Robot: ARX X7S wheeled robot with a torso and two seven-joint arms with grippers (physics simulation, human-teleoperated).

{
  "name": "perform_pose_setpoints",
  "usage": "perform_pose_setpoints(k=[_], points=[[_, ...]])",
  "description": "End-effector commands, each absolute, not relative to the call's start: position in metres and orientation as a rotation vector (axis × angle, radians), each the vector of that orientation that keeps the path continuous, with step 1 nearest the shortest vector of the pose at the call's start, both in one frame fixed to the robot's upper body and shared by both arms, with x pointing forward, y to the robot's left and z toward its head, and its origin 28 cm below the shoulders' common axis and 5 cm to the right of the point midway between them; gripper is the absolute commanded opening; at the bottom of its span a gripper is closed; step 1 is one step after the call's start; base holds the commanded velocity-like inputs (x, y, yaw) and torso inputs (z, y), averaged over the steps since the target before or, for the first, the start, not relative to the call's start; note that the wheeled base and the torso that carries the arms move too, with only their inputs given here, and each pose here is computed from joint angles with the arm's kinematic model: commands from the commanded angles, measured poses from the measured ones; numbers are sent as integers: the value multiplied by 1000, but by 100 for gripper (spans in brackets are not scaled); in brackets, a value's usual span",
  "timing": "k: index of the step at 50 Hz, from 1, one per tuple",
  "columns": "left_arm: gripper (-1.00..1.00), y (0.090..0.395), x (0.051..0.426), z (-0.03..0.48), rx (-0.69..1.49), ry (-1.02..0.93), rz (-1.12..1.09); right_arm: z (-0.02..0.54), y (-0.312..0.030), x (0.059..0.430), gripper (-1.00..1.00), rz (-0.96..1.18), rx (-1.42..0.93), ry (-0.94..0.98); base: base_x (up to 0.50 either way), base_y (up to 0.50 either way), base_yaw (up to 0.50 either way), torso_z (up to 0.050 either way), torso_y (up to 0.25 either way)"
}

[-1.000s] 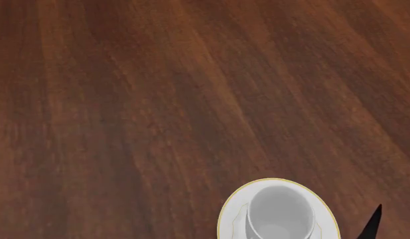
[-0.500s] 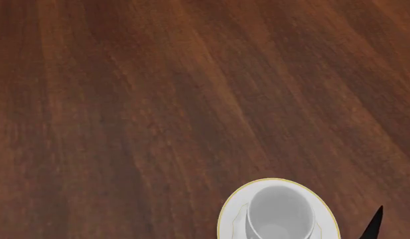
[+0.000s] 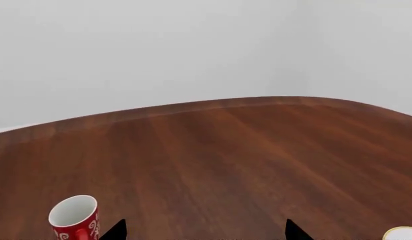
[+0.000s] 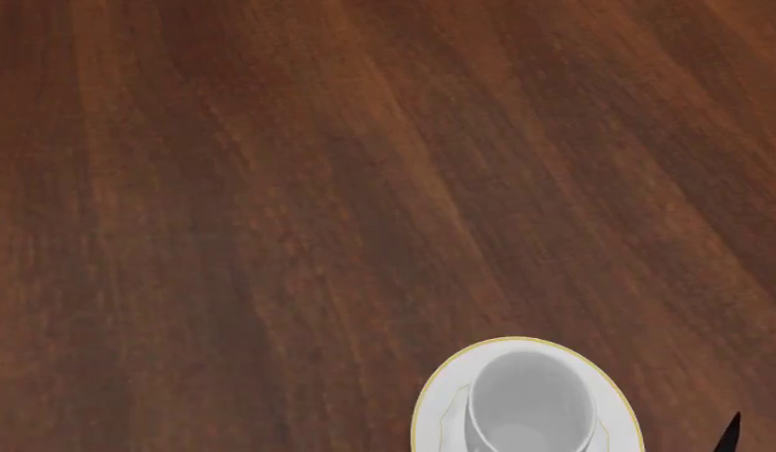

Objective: Put the white mug on the plate.

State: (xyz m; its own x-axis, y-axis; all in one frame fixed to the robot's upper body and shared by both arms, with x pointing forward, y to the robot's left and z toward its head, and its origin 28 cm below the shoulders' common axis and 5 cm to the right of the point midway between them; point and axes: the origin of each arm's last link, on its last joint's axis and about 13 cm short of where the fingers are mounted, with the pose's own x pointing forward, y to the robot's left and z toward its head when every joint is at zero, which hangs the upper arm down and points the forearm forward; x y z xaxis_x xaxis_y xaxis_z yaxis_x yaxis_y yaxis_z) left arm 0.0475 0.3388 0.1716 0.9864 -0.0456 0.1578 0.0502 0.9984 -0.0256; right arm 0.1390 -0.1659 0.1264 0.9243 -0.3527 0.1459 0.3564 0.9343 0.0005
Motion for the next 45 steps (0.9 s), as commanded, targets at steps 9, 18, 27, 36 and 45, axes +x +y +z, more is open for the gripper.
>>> perform_pose_setpoints(k=[9, 18, 27, 36, 45], points=[[100, 340, 38, 166, -19, -164, -43, 127, -176, 107, 100, -393, -156, -65, 0, 0, 0, 0, 0], [100, 341, 30, 166, -20, -168, -37, 127, -180, 88, 100, -386, -183, -59, 0, 0, 0, 0, 0], [100, 342, 23, 164, -20, -169, -37, 127, -182, 67, 100, -399, -208, -59, 0, 0, 0, 0, 0], [100, 341, 15, 162, -24, -169, -40, 127, -183, 50, 100, -407, -233, -67, 0, 0, 0, 0, 0], [100, 342, 9, 158, -34, -171, -51, 125, -182, 33, 100, -417, -271, -86, 0, 0, 0, 0, 0]])
